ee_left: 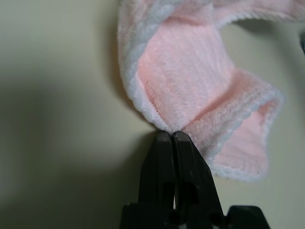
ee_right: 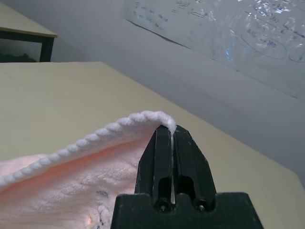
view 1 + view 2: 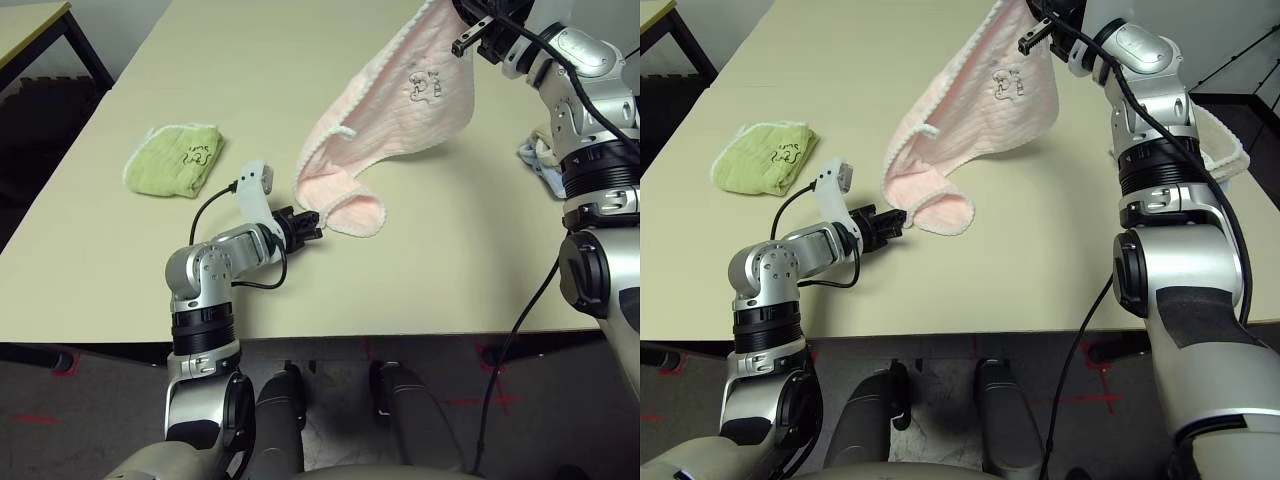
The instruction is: Fold the towel and set it aside.
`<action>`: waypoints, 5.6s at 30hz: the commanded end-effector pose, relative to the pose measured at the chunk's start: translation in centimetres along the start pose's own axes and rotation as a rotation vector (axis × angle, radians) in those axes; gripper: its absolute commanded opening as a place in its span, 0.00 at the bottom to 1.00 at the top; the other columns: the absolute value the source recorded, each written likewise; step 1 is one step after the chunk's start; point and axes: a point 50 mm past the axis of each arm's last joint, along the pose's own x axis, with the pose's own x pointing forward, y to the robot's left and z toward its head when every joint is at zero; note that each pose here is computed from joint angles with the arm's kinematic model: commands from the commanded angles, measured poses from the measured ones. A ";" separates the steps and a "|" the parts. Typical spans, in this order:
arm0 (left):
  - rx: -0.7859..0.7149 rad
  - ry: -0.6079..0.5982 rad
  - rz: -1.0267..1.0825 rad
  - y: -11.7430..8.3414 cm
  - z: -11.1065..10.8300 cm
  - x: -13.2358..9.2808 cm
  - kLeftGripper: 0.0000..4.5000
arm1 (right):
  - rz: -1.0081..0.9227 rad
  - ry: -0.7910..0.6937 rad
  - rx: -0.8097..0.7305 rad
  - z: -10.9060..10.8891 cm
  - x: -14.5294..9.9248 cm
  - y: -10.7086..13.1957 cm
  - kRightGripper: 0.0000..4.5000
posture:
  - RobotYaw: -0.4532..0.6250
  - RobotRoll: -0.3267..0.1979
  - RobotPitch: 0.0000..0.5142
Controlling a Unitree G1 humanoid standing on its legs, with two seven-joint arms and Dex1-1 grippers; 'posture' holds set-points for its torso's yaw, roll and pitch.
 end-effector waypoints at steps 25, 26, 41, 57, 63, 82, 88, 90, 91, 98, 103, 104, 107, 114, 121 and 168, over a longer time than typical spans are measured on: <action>0.051 -0.163 0.102 1.3 4.1 -1.9 0.41 | 0.006 0.015 -0.014 -0.4 -0.1 -0.1 0.00 | 0.30 0.62 0.35; 0.042 -0.158 0.091 1.2 4.1 -2.0 0.51 | 0.007 0.015 -0.015 -0.4 -0.1 -0.1 0.00 | 0.30 0.62 0.35; -0.083 -0.107 0.064 0.8 3.0 -2.0 1.00 | 0.014 0.016 -0.020 -0.5 -0.1 0.1 0.00 | 0.30 0.62 0.36; -0.162 -0.098 0.092 1.6 2.7 -1.4 0.36 | 0.007 0.017 -0.025 -0.5 -0.2 -0.1 0.00 | 0.29 0.62 0.36; -0.168 -0.102 0.096 1.9 2.6 -1.6 0.01 | 0.006 0.018 -0.024 -0.6 -0.3 0.0 0.00 | 0.29 0.62 0.36; 0.383 -0.305 0.306 2.4 7.4 -3.8 0.01 | 0.010 0.089 0.000 -3.0 -1.2 0.9 0.00 | 0.29 0.62 0.36; 0.532 -0.334 0.353 2.5 7.4 -3.9 0.01 | -0.014 0.222 -0.003 -5.3 -2.1 1.6 0.00 | 0.29 0.62 0.36; 0.599 -0.339 0.372 2.6 7.5 -4.0 0.01 | -0.023 0.273 -0.005 -6.1 -2.5 1.5 0.00 | 0.29 0.62 0.37; 0.631 -0.340 0.377 2.6 7.5 -4.1 0.01 | -0.017 0.293 0.004 -6.3 -2.8 1.5 0.00 | 0.29 0.62 0.37; 0.711 -0.320 0.352 2.8 7.6 -4.5 0.01 | 0.095 0.342 0.094 -6.5 -4.3 1.9 0.00 | 0.29 0.62 0.37; 0.750 -0.289 0.325 2.9 7.8 -5.1 0.01 | 0.166 0.369 0.210 -5.8 -5.3 2.1 0.00 | 0.28 0.62 0.38; 0.755 -0.283 0.317 2.9 8.0 -5.3 0.01 | 0.191 0.372 0.249 -5.6 -5.5 2.3 0.00 | 0.28 0.62 0.38; 0.776 -0.274 0.282 2.6 8.6 -5.8 0.01 | 0.263 0.380 0.356 -5.0 -5.9 2.9 0.00 | 0.28 0.62 0.38; 0.812 -0.226 0.237 2.5 10.4 -6.0 0.01 | 0.255 0.521 0.426 -6.0 -5.6 3.5 0.00 | 0.28 0.62 0.38; 0.898 -0.010 0.135 2.9 9.6 -5.0 0.01 | 0.320 0.591 0.441 -6.9 -5.1 4.1 0.00 | 0.29 0.62 0.37; 1.207 -0.676 0.837 3.7 20.8 -6.2 0.01 | -0.282 0.219 -0.128 -3.8 2.6 2.0 0.00 | 0.33 0.62 0.36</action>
